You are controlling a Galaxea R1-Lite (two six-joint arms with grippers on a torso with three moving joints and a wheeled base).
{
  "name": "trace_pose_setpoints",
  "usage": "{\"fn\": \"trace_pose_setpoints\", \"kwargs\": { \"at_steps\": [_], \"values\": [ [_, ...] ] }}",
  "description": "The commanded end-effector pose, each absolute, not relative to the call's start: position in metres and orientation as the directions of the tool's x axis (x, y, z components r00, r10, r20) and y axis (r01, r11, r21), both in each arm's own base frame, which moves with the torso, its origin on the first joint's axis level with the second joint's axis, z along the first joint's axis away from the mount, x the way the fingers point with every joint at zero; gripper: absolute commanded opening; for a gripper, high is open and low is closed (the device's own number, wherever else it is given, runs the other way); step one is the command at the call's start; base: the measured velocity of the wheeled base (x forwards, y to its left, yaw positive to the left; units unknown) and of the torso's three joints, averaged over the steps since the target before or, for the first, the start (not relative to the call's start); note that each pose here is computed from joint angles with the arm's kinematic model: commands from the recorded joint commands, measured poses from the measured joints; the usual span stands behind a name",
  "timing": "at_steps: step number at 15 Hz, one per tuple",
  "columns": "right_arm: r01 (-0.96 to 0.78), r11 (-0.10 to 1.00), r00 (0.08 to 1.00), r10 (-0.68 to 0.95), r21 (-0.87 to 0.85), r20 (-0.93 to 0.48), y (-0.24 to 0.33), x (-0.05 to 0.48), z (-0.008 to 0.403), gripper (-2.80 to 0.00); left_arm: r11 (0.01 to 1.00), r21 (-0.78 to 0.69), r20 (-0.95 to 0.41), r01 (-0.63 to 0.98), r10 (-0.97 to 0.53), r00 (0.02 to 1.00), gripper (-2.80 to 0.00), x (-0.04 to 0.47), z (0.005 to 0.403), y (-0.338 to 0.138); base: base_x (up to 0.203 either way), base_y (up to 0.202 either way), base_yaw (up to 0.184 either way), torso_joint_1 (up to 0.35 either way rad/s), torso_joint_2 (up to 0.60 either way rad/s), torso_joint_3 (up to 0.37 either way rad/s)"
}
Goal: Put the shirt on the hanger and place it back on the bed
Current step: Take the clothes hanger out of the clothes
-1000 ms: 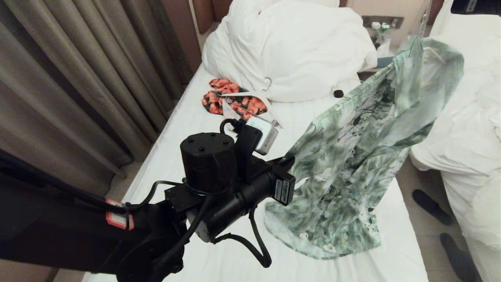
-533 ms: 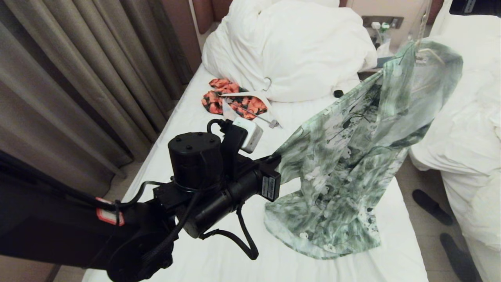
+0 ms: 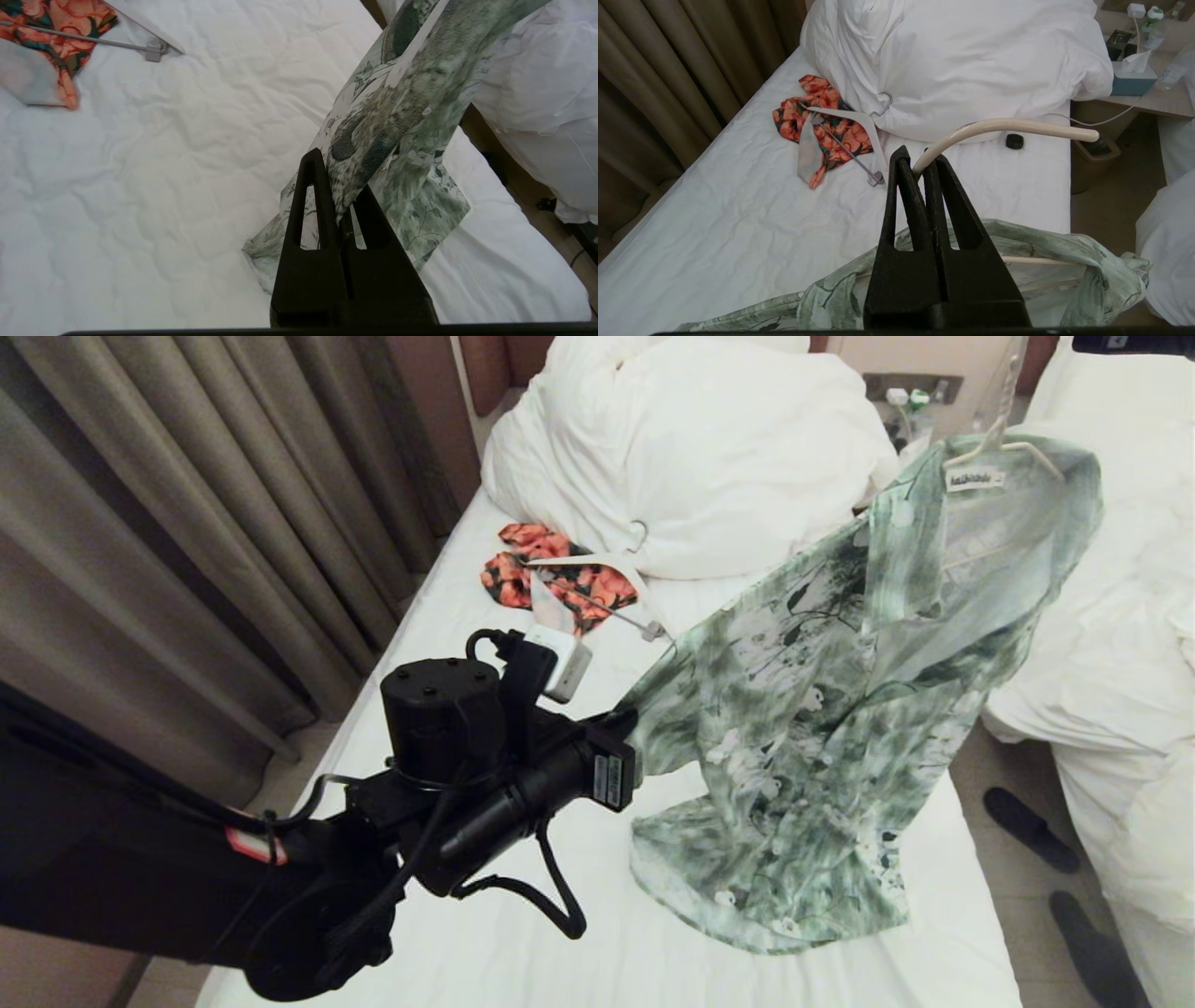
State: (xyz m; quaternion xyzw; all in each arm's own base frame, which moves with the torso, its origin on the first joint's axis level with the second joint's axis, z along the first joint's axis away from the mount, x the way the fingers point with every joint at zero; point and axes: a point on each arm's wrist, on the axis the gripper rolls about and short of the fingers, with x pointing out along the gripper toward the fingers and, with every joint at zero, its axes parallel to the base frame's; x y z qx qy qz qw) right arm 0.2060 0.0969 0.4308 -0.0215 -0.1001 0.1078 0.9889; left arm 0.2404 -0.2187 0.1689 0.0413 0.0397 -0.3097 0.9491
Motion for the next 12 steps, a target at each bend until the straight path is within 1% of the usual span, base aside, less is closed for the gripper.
{"fn": "trace_pose_setpoints", "kwargs": {
  "at_steps": [1,7,12],
  "values": [
    [-0.206,0.976,0.957,0.215,-0.064,0.196,0.097,0.206,0.432,-2.8,0.809,0.053,-0.098,0.585,-0.579,0.81,-2.8,0.242,0.169,-0.218,0.0,0.0,0.0,0.0,0.0,0.0],
    [-0.181,0.982,0.958,0.19,-0.061,0.215,0.091,0.206,0.437,-2.8,0.808,0.051,-0.122,0.587,-0.578,0.807,-2.8,0.248,0.158,-0.213,0.0,0.0,0.0,0.0,0.0,0.0],
    [-0.177,0.982,0.958,0.186,-0.061,0.216,0.089,0.206,0.437,-2.8,0.806,0.048,-0.104,0.59,-0.584,0.805,-2.8,0.249,0.162,-0.212,0.0,0.0,0.0,0.0,0.0,0.0]
  ]
}}
